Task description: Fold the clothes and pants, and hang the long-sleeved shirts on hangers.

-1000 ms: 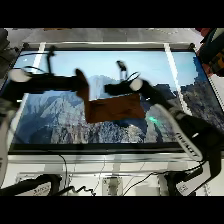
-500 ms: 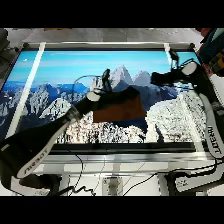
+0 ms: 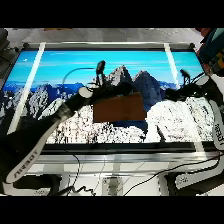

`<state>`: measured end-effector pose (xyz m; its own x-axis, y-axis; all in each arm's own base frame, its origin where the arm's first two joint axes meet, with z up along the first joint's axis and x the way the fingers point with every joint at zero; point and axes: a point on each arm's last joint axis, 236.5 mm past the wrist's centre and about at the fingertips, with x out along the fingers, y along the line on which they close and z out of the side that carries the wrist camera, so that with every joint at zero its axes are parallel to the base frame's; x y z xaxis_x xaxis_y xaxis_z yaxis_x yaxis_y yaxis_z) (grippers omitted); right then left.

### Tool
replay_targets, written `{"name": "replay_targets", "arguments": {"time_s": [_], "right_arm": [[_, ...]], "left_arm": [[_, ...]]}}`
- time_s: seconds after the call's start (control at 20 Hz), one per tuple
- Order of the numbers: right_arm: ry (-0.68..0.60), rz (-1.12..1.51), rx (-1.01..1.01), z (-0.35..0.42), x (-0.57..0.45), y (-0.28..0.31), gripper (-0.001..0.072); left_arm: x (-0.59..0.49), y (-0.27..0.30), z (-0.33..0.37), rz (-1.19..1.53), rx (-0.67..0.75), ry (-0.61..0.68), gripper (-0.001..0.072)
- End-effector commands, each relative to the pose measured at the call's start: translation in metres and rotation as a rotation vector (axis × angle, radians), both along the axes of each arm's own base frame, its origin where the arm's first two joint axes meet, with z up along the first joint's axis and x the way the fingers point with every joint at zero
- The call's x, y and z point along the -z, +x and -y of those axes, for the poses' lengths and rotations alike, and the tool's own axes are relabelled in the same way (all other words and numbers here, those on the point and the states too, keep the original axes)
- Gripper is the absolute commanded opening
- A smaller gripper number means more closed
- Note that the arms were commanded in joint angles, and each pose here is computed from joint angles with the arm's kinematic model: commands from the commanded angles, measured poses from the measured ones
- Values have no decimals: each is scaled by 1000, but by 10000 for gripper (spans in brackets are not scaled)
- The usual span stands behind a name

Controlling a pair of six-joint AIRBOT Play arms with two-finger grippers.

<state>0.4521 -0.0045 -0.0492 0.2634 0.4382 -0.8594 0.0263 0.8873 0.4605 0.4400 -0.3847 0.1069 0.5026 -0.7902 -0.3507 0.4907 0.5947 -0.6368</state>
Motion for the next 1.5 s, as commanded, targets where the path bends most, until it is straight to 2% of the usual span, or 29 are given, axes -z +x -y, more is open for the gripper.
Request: {"name": "replay_targets", "arguments": {"time_s": [0.0,0.05,0.2,0.5,0.65,0.7,0.75,0.8,0.85,1.0,1.05,1.15,1.25,1.35,1.45], "right_arm": [[305,-10,-19,-57,13,-6,409],[325,-26,21,-65,19,-3,550],[308,-40,32,-94,36,6,554],[271,-70,-4,-149,64,5,546],[264,-77,-44,-170,69,-1,539],[265,-77,-60,-177,68,-4,396],[263,-76,-75,-182,67,-5,207],[262,-66,-89,-186,64,-4,57],[264,-49,-92,-187,58,0,12],[256,59,-75,-174,20,27,12],[243,110,-57,-161,3,39,12],[195,194,7,-122,-29,58,12],[111,238,125,-59,-55,66,12],[9,236,264,15,-72,56,12],[-91,205,422,92,-86,31,12]], "left_arm": [[-9,9,-56,175,55,240,705],[-8,12,-74,213,64,319,705],[3,12,-122,201,98,460,705],[23,5,-173,63,119,496,705],[43,1,-206,27,141,617,705],[49,-2,-217,11,152,661,705],[55,-6,-226,-6,165,699,705],[58,-10,-235,-23,176,730,705],[59,-14,-243,-36,185,754,704],[47,-20,-272,-31,146,854,678],[39,-21,-286,-16,120,911,593],[17,-26,-322,30,82,1072,351],[-7,-37,-349,61,45,1188,197],[-29,-48,-365,90,9,1245,41],[-46,-54,-367,127,-20,1247,14]]}}
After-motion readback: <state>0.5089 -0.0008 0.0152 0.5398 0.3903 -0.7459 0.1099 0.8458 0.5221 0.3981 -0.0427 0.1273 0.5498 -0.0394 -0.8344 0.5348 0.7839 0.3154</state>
